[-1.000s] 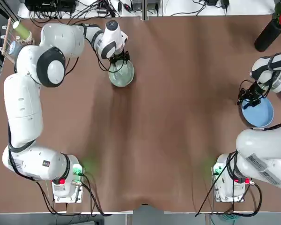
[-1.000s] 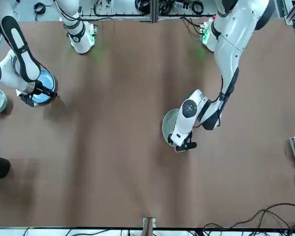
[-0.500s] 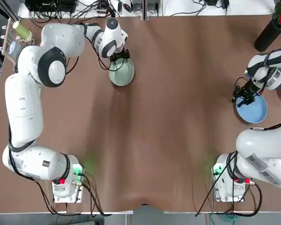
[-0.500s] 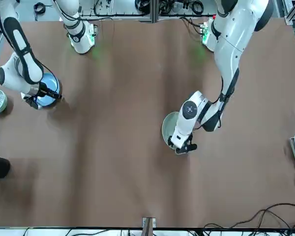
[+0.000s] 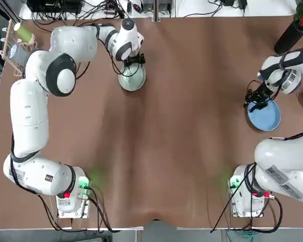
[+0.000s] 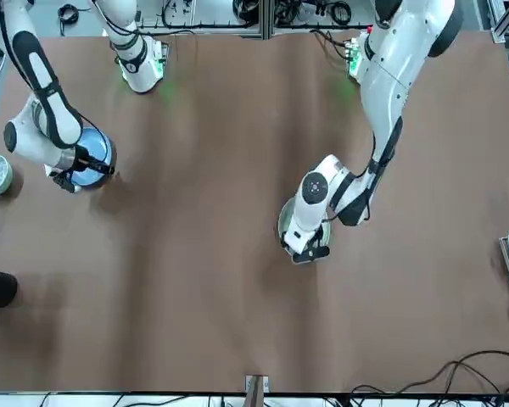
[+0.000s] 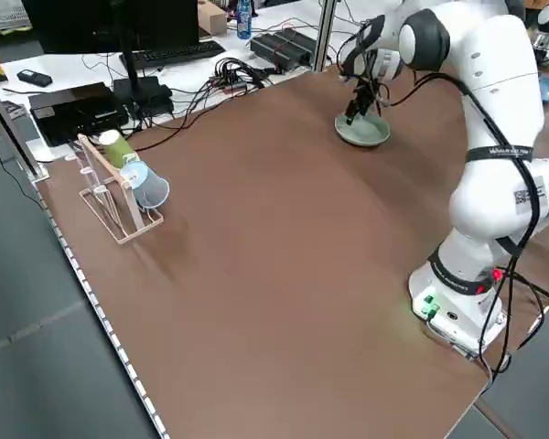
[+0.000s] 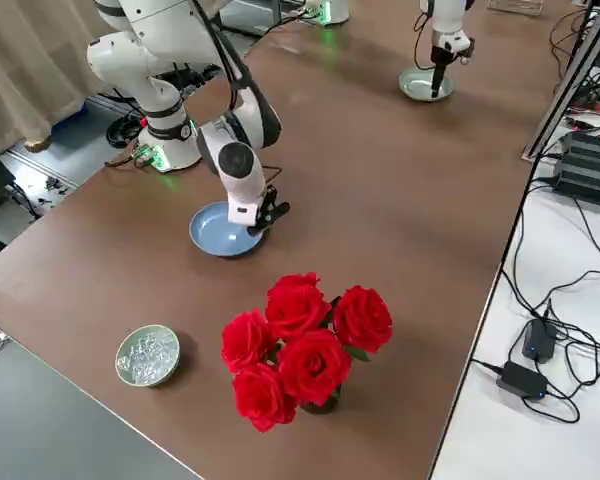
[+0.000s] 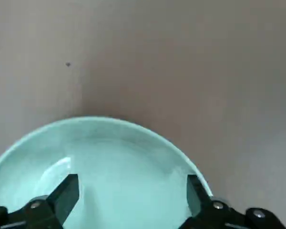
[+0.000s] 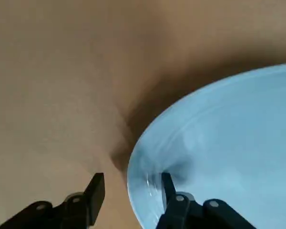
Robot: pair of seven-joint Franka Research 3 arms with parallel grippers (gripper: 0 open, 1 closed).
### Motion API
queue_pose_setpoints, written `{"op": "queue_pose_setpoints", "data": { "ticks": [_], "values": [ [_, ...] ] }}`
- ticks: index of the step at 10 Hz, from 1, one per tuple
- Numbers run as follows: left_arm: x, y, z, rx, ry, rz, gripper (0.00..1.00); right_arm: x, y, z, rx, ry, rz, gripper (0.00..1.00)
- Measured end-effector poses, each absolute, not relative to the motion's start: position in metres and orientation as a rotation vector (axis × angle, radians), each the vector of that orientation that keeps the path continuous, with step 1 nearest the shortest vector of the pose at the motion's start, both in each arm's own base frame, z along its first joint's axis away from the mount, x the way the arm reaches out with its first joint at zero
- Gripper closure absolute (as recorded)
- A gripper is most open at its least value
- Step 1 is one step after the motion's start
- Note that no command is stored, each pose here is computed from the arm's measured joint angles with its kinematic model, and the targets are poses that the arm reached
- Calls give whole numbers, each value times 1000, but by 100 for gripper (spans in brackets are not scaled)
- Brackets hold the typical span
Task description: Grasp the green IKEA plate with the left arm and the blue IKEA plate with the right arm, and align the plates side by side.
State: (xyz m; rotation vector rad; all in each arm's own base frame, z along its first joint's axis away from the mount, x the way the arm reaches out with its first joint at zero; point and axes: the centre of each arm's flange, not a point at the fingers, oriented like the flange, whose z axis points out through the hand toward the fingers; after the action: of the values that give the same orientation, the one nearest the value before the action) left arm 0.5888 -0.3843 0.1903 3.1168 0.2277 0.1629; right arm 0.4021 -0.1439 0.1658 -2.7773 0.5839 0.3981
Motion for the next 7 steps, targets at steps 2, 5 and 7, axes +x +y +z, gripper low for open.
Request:
{"op": "queue_pose_setpoints", "data": {
  "ticks": [2,5,7],
  "values": [
    [588,-392,190,3109,229,159,0,407,-131,166,-2764,573,391,44],
    [594,-395,186,3099,239,160,0,410,-121,164,-2731,592,387,44],
    [598,-399,185,3090,242,167,0,415,-107,164,-2711,589,381,44]
  ]
}}
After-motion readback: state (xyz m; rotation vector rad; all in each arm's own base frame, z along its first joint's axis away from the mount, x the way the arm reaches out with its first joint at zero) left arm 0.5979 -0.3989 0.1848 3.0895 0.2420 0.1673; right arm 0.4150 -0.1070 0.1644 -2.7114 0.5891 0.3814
